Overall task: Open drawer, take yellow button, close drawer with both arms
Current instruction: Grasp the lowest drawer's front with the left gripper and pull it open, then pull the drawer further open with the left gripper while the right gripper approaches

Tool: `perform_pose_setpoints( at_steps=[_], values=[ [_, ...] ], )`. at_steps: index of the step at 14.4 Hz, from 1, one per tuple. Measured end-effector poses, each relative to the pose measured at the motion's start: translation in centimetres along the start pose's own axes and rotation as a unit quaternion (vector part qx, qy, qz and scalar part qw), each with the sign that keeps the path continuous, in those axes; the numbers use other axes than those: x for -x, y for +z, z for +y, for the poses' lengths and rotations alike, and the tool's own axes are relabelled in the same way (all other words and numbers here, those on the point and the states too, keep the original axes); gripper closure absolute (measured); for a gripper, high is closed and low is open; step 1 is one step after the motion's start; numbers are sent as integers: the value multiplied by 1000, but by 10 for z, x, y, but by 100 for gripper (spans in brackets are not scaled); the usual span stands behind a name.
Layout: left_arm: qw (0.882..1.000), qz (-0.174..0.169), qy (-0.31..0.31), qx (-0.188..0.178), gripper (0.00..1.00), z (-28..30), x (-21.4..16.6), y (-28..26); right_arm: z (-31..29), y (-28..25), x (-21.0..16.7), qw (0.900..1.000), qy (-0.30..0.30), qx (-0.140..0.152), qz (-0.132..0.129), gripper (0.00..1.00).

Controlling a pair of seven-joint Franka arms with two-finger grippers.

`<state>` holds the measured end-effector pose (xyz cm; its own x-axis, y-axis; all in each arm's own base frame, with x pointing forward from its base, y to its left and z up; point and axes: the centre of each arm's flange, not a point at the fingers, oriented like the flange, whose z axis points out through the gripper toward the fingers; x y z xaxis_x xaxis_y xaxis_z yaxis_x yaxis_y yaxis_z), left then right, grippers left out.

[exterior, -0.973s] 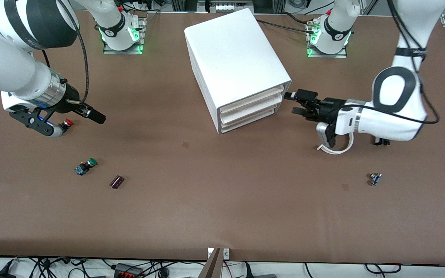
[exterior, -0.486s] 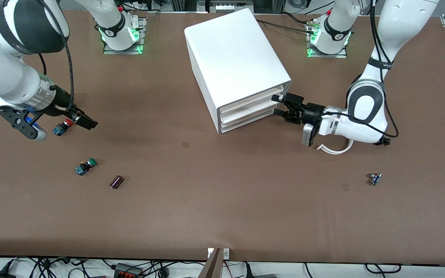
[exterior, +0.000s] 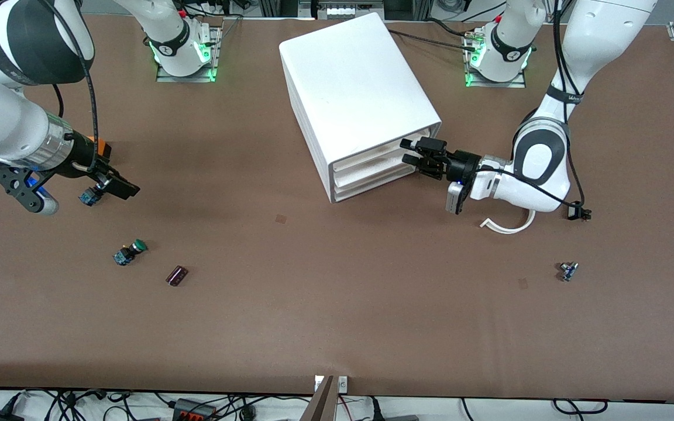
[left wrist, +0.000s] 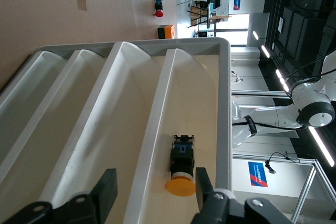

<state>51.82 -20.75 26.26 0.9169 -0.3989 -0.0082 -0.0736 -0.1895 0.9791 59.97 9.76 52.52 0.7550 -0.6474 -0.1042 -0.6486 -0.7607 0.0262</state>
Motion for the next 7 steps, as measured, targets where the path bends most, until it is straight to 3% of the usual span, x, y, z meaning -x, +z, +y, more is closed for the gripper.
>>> perform_pose_setpoints(
  at_steps=[5, 7],
  values=[
    [999, -14, 34, 12, 41, -20, 12, 18, -2, 0, 3, 1000, 17, 0, 0, 0],
    [999, -14, 42, 14, 63, -25, 13, 19, -2, 0, 3, 1000, 18, 0, 0, 0]
  ],
)
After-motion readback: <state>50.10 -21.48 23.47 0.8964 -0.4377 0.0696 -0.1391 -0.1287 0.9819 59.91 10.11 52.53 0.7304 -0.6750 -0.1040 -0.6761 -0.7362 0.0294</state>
